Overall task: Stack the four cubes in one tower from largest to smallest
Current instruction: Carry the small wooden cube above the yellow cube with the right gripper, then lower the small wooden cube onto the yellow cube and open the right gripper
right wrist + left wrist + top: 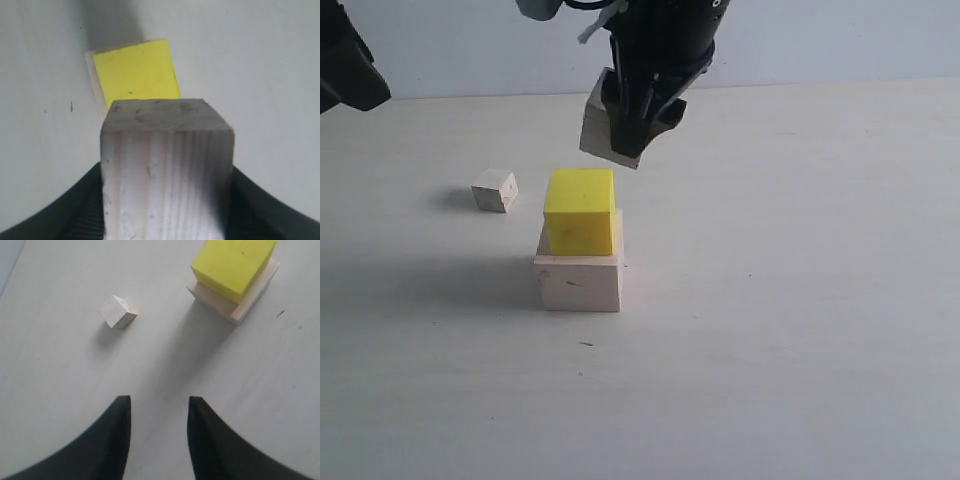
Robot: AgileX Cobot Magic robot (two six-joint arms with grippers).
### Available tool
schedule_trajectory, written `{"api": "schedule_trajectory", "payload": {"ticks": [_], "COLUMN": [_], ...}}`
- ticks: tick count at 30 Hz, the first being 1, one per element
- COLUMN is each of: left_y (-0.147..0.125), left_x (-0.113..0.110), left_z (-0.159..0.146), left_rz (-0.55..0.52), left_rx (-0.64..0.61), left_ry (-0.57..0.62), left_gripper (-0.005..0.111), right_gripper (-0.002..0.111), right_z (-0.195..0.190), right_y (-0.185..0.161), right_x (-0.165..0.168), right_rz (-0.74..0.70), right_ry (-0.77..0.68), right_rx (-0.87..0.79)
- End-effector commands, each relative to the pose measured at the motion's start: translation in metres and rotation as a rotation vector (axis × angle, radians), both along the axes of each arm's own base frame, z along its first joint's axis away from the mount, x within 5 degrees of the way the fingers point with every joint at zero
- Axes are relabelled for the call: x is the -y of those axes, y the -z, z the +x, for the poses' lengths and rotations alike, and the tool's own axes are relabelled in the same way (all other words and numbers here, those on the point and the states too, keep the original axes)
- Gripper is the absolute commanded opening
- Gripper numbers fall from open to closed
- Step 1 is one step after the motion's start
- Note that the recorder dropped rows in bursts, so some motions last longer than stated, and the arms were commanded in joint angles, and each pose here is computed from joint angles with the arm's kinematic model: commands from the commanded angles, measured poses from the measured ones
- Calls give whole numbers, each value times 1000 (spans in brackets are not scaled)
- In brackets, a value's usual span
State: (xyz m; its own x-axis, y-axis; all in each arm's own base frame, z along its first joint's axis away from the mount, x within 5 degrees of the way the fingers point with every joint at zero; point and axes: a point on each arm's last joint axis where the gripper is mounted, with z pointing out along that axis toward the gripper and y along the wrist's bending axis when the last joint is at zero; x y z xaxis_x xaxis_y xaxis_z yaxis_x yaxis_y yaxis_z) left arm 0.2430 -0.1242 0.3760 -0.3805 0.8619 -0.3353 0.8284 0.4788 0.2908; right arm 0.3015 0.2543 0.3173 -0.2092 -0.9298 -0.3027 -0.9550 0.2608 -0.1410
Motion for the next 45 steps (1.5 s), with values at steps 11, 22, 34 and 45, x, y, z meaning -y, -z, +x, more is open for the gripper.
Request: {"api": "schedule_trajectory", "payload": {"ticks": [11, 22, 34, 45], "left_y": [-1, -1, -1, -1], "left_x": [2, 2, 2, 2], "left_z": [-3, -3, -3, -3], "left_rz": [-64, -63, -64, -64], "left_rx": [-22, -22, -22, -22], "left_ry": [-55, -53, -53, -53], "left_gripper": [38, 38, 38, 38], "right_gripper": [0, 0, 0, 0], "right_z": [13, 7, 15, 25], "right_y": [30, 8, 18, 26], "right_x": [-11, -21, -22, -30], "right_rz": [-64, 64, 13, 24], "right_ry": [-131, -212, -238, -192], "right_rx": [-18, -13, 3, -12]}}
